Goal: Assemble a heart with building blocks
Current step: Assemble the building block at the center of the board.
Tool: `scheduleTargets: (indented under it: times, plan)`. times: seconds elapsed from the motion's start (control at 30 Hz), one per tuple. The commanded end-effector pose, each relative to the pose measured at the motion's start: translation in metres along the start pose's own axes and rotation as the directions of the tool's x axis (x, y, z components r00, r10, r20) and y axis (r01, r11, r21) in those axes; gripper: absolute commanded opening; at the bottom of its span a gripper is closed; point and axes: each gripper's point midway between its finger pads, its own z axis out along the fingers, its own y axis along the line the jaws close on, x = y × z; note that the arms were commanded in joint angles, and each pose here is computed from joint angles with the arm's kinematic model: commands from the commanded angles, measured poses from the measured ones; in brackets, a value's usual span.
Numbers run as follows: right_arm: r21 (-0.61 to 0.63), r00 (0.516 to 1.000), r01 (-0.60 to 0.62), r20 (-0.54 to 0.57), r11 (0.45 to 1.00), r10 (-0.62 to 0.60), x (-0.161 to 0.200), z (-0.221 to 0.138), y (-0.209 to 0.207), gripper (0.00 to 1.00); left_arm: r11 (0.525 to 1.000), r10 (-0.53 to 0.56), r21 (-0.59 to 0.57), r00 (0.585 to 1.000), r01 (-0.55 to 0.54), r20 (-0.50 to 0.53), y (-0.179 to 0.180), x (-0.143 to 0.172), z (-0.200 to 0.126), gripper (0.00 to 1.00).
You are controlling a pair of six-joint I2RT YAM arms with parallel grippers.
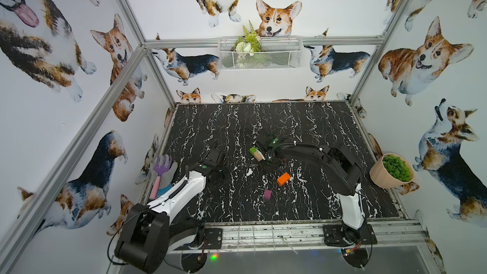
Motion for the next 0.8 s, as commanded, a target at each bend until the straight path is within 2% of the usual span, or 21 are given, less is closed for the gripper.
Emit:
scheduleTargets:
  times: [0.0, 0.17, 0.27, 0.37, 0.43, 0.5, 0.6, 0.67, 0.77]
  plan:
    - [0.006, 1.0, 0.007, 0.021, 1.0, -0.007, 0.0, -0.016, -0.003, 0.55, 1.0, -0.006, 0.004, 1.0, 0.006, 0.006, -0.001, -0.001, -0.002, 0.41]
    - [0.02, 0.997, 0.002, 0.076, 1.0, -0.004, -0.002, -0.049, -0.01, 0.62, 1.0, 0.009, 0.009, 1.0, -0.009, 0.011, -0.004, -0.003, -0.007, 0.5]
    - [0.028, 0.993, -0.016, 0.119, 0.999, 0.013, 0.005, -0.078, -0.018, 0.68, 0.998, 0.054, 0.016, 0.998, -0.054, 0.019, -0.014, -0.008, -0.012, 0.57]
    - [0.083, 0.978, -0.093, 0.192, 0.992, 0.076, 0.018, -0.109, -0.04, 0.69, 0.989, 0.145, 0.014, 0.989, -0.145, 0.042, -0.037, -0.015, -0.021, 0.6]
    - [0.136, 0.955, -0.207, 0.245, 0.969, 0.17, 0.029, -0.129, -0.068, 0.69, 0.971, 0.237, -0.012, 0.969, -0.237, 0.071, -0.06, -0.02, -0.028, 0.62]
    - [0.135, 0.906, -0.369, 0.272, 0.92, 0.324, 0.049, -0.144, -0.101, 0.68, 0.928, 0.372, -0.03, 0.923, -0.371, 0.097, -0.099, -0.021, -0.037, 0.63]
    - [0.097, 0.788, -0.59, 0.285, 0.802, 0.545, 0.084, -0.154, -0.145, 0.66, 0.828, 0.559, -0.02, 0.823, -0.56, 0.097, -0.158, -0.003, -0.036, 0.65]
    - [0.03, 0.667, -0.723, 0.291, 0.69, 0.686, 0.113, -0.159, -0.173, 0.66, 0.732, 0.678, 0.003, 0.729, -0.681, 0.089, -0.198, 0.017, -0.029, 0.65]
    - [-0.05, 0.554, -0.803, 0.303, 0.594, 0.775, 0.139, -0.164, -0.189, 0.66, 0.595, 0.803, 0.014, 0.595, -0.804, 0.031, -0.239, 0.051, -0.009, 0.65]
